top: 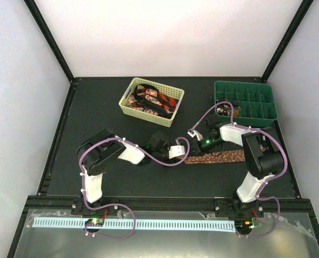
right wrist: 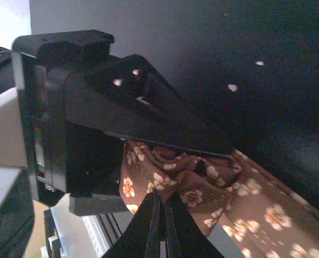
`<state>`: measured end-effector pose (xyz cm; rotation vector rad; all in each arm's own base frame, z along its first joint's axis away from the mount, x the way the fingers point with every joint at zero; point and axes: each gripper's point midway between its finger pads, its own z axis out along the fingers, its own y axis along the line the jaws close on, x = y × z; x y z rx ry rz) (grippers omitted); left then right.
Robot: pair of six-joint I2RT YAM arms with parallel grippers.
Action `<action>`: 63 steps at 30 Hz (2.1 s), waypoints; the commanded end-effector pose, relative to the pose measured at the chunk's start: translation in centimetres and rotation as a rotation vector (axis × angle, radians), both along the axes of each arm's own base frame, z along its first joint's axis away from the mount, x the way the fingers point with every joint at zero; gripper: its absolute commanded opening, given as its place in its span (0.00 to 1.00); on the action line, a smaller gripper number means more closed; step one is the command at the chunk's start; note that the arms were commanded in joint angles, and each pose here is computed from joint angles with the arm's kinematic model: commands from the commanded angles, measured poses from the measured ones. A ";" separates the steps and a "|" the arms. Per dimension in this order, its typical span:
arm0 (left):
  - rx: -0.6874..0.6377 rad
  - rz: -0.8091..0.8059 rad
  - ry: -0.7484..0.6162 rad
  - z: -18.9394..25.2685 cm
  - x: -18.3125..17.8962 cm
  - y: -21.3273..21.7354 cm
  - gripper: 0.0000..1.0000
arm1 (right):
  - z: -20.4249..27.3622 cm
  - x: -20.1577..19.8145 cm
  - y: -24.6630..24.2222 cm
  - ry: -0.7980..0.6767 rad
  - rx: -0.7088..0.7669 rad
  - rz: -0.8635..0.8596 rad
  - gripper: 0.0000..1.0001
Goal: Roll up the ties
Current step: Roll the tie at the center of the board.
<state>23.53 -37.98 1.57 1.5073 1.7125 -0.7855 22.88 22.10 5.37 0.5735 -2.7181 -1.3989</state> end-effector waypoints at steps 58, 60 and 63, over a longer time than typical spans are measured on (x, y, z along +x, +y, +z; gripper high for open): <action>0.114 0.041 0.073 -2.6 -1.5 2.9 0.35 | -3.2 1.0 -0.1 0.018 -0.111 0.016 0.20; 0.176 0.057 0.070 -3.1 -1.4 3.8 0.35 | -2.0 1.4 -0.7 -0.015 -0.093 0.003 0.26; 0.245 0.056 0.075 -4.0 -1.8 4.8 0.35 | -0.3 1.5 -1.1 -0.046 -0.051 0.006 0.36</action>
